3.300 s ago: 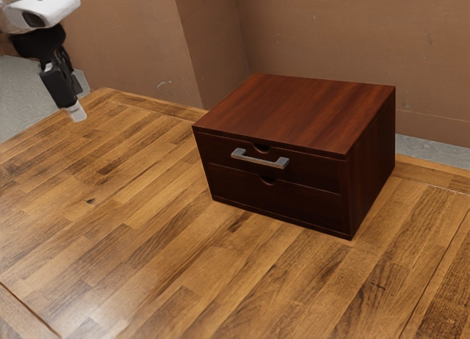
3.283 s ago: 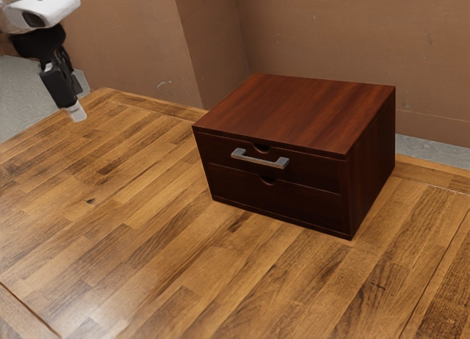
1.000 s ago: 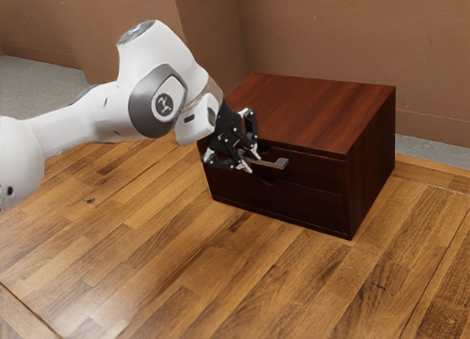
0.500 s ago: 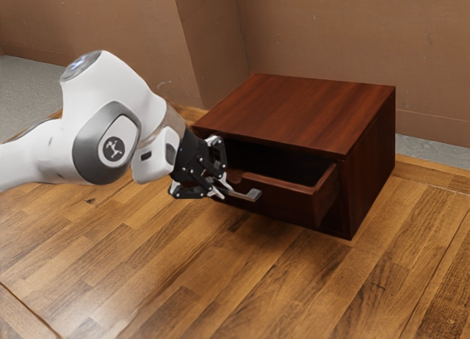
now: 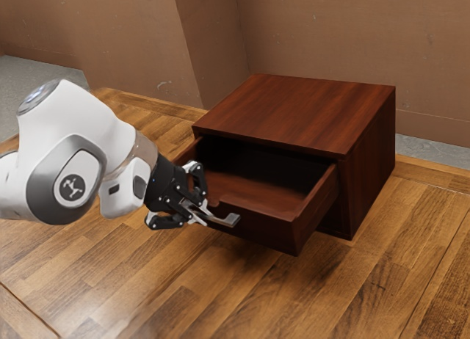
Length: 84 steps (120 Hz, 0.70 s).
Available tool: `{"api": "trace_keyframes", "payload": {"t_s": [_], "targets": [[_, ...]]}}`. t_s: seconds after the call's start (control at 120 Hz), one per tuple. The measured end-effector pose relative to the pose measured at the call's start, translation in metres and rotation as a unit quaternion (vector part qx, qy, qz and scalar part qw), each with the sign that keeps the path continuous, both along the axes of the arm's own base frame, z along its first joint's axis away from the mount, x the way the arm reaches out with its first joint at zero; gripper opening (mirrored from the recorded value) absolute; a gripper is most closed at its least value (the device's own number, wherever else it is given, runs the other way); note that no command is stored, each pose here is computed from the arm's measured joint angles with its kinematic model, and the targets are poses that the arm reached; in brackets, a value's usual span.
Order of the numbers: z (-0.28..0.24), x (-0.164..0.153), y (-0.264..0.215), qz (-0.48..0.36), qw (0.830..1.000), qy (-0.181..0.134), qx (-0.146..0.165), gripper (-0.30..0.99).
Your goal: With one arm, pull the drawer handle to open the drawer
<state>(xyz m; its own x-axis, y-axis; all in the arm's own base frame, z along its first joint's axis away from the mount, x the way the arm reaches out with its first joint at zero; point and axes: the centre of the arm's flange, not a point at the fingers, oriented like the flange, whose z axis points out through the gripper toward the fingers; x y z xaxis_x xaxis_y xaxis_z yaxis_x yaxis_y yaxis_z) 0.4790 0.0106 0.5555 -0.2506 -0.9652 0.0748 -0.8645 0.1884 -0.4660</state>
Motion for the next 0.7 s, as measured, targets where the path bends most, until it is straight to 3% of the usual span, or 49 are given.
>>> {"api": "trace_keyframes", "payload": {"t_s": [0.45,0.7], "targets": [[-0.006,-0.020,-0.011,-0.012,1.000,0.004,-0.007,0.01],[0.010,-0.031,-0.005,-0.008,1.000,-0.004,-0.013,0.16]]}}
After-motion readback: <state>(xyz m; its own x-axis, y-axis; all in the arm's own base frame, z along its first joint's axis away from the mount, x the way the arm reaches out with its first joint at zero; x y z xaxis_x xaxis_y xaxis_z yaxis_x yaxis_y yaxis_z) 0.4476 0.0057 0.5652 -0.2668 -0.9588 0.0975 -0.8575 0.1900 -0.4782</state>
